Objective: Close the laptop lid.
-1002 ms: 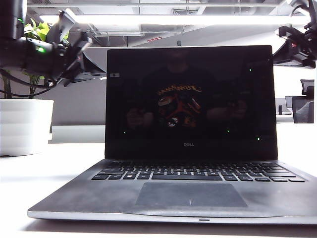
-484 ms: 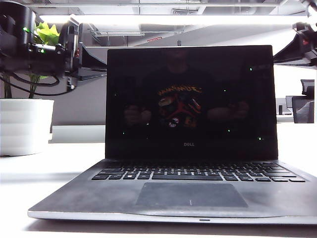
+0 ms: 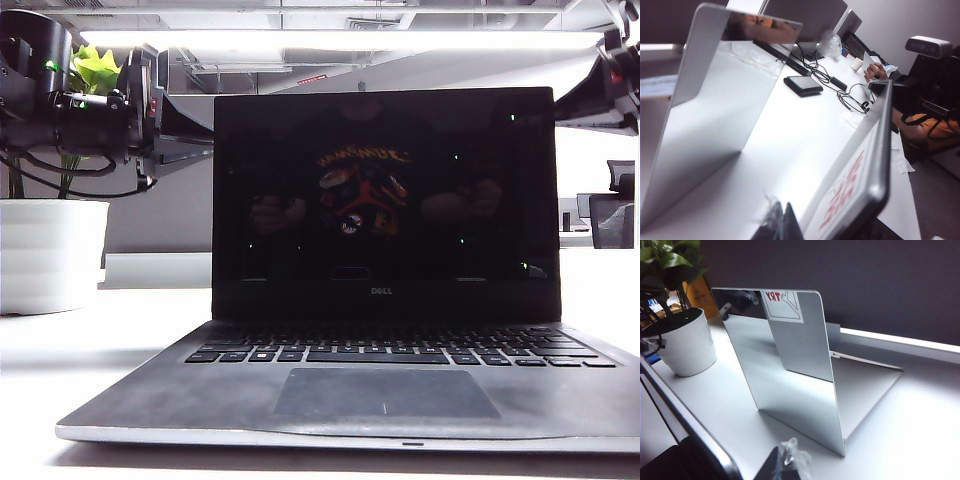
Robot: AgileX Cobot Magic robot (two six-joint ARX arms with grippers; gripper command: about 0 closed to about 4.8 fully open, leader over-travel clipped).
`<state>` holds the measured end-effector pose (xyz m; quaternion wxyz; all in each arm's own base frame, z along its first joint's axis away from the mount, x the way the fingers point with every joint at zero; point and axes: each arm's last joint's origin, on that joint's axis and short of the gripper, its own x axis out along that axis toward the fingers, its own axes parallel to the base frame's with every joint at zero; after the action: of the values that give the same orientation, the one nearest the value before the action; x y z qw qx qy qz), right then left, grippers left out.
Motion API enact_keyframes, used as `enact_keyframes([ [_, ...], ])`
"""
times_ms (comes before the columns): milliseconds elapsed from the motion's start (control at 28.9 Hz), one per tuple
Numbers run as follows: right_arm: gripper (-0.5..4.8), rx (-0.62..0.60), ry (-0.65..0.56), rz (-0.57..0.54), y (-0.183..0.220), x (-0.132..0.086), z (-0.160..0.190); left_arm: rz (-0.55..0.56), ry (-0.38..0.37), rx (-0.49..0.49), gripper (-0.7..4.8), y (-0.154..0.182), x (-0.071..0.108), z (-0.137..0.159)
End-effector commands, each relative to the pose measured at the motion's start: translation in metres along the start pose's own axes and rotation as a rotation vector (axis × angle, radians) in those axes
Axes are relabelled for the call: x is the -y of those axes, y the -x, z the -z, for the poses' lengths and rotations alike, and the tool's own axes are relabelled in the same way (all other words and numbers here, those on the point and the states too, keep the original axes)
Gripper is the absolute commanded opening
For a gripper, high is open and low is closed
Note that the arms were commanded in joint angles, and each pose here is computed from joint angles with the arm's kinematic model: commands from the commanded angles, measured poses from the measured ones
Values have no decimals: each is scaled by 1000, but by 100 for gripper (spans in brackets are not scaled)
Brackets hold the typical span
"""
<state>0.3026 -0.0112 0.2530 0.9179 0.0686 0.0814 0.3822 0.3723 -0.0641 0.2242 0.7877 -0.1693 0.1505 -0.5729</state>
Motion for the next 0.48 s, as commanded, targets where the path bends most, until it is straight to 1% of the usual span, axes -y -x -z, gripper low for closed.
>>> enact_keyframes([
  [35, -4, -12, -7, -84, -1, -3, -4, 82, 39, -38, -5, -1, 3, 1],
  [173, -4, -39, -44, -90, -1, -3, 0, 126, 82, -57, -5, -1, 5, 1],
  [311, -4, -70, -88, -142, -1, -5, 4, 155, 119, -72, -5, -1, 6, 2],
  [449, -4, -95, -131, -216, 0, -7, 7, 208, 176, -102, -5, -1, 7, 2],
  [484, -4, -102, -146, -215, 0, -7, 8, 215, 196, -108, -5, -1, 8, 2],
])
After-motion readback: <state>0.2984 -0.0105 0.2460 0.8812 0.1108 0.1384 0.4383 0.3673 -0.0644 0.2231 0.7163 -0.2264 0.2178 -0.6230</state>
